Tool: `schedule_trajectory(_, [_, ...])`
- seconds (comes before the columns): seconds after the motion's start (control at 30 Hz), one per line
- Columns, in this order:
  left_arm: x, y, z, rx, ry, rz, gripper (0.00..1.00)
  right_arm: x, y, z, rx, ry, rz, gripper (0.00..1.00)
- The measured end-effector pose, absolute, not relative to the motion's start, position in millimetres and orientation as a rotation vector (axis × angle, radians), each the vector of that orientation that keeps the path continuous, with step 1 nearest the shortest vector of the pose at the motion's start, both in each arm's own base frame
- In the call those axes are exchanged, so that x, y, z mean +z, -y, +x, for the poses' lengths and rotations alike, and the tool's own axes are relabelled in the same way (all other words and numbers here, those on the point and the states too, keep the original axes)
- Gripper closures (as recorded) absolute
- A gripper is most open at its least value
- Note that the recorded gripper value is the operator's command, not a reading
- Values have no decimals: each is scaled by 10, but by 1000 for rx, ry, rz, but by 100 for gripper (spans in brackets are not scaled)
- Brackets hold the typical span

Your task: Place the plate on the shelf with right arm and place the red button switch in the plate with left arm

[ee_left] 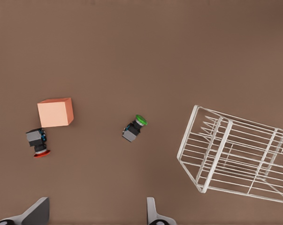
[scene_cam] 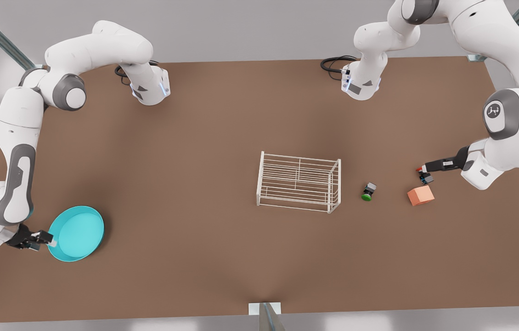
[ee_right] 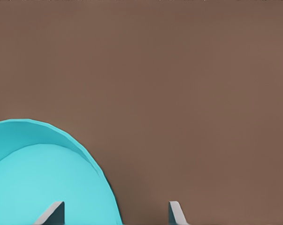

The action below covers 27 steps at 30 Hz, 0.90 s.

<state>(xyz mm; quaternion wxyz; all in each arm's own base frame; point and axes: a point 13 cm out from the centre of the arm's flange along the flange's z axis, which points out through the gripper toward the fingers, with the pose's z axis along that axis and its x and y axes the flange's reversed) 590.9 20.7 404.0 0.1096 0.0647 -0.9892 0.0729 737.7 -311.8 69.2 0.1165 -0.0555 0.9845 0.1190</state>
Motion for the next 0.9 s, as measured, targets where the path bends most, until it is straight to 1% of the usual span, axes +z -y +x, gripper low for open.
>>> schedule_trajectory(0.33, [4011, -221, 5917, 211, 2905, 197, 0, 644, 2957, 7447, 386, -2855, -169, 19])
schedule_trajectory(0.37, [4010, -221, 5917, 211, 2905, 198, 0, 635, 2943, 7436, 393, -2858, -172, 20])
schedule_trajectory(0.4, [4010, -220, 5916, 211, 2905, 198, 0, 626, 2933, 7424, 398, -2862, -175, 22])
schedule_trajectory(0.63, [4014, -229, 5918, 210, 2906, 201, 0, 549, 3053, 7165, 434, -2935, -184, 22])
schedule_trajectory(0.7, [4011, -235, 5917, 210, 2905, 203, 0, 515, 3039, 7113, 450, -2951, -189, 30])
schedule_trajectory(0.83, [4014, -260, 5918, 210, 2906, 209, 0, 492, 2977, 7076, 477, -2965, -202, 33])
schedule_trajectory(0.9, [4016, -255, 5918, 210, 2906, 208, 0, 486, 2962, 7062, 485, -2969, -206, 37])
